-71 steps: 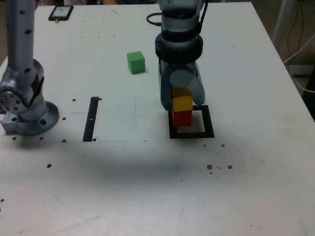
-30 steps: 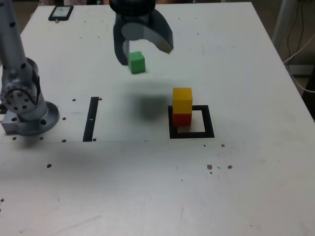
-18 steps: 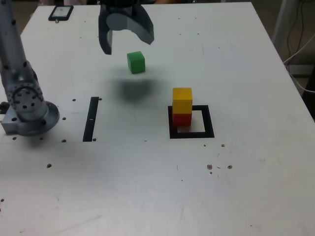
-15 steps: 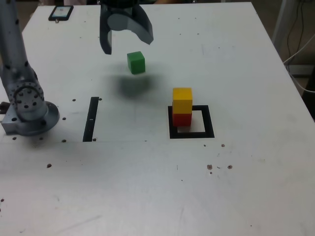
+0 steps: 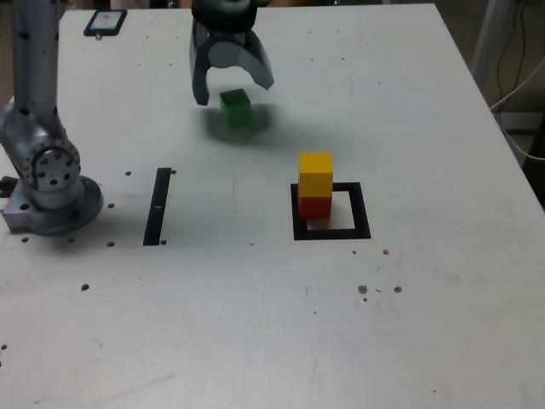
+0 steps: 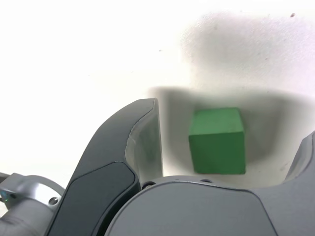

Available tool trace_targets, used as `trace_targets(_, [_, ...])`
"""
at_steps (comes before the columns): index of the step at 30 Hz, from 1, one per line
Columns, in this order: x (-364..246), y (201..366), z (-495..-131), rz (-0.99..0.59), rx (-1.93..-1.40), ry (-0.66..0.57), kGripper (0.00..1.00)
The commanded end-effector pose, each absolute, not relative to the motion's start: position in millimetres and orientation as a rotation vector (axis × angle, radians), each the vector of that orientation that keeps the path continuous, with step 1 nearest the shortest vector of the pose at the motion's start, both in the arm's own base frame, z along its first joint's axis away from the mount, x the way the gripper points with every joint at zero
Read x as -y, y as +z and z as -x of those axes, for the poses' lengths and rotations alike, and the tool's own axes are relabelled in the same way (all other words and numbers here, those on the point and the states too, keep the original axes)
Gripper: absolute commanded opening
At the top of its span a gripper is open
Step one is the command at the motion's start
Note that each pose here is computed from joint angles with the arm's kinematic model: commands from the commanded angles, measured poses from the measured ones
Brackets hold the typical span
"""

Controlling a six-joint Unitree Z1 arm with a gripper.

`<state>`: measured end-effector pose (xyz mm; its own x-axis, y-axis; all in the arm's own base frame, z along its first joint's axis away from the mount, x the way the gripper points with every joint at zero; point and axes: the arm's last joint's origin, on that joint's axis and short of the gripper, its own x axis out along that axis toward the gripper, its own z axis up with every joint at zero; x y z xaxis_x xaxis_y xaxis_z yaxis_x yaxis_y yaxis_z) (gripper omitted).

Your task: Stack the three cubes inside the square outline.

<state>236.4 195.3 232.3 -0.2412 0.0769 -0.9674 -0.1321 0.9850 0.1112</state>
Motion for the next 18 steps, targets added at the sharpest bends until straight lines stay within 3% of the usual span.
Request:
trace_targets(1, [-197.3, 226.0, -236.9, 0.052, -1.817, 0.186, 0.99])
trace_targets(7, [-197.4, 217.4, -237.9, 0.073, -1.813, 0.17, 0.98])
trace_targets(18, [-200.8, 202.9, -246.2, 0.061, -1.827, 0.152, 0.84])
